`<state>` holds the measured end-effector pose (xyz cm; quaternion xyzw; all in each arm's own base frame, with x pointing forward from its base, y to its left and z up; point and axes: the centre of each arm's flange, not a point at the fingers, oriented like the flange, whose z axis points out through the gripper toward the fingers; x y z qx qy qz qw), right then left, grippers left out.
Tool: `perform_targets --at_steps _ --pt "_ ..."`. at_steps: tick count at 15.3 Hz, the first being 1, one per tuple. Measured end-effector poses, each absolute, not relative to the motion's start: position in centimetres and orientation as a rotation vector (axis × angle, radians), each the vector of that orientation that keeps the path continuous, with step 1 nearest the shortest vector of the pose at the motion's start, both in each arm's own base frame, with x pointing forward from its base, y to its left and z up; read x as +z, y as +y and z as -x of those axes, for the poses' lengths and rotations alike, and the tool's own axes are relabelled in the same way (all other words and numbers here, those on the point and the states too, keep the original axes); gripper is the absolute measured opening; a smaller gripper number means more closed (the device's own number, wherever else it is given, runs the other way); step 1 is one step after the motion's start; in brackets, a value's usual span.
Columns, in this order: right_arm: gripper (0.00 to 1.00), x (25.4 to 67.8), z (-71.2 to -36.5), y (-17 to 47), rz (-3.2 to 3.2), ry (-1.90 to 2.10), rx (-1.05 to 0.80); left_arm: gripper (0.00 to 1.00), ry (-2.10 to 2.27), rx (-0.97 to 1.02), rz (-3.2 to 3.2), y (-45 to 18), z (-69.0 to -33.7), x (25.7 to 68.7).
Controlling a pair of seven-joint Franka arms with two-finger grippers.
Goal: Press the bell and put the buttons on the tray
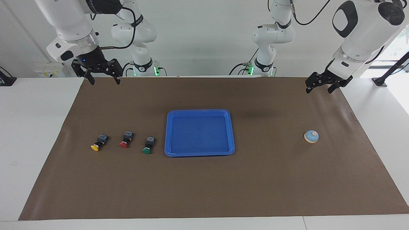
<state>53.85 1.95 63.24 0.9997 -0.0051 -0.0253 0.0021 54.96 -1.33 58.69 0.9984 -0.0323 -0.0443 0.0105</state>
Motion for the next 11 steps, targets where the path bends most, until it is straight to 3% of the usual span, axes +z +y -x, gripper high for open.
perform_targets --at_steps 11 --pt "1.00 63.24 -53.85 1.95 -3.136 -0.016 -0.079 1.00 -0.102 -0.096 -3.118 -1.42 -55.26 58.89"
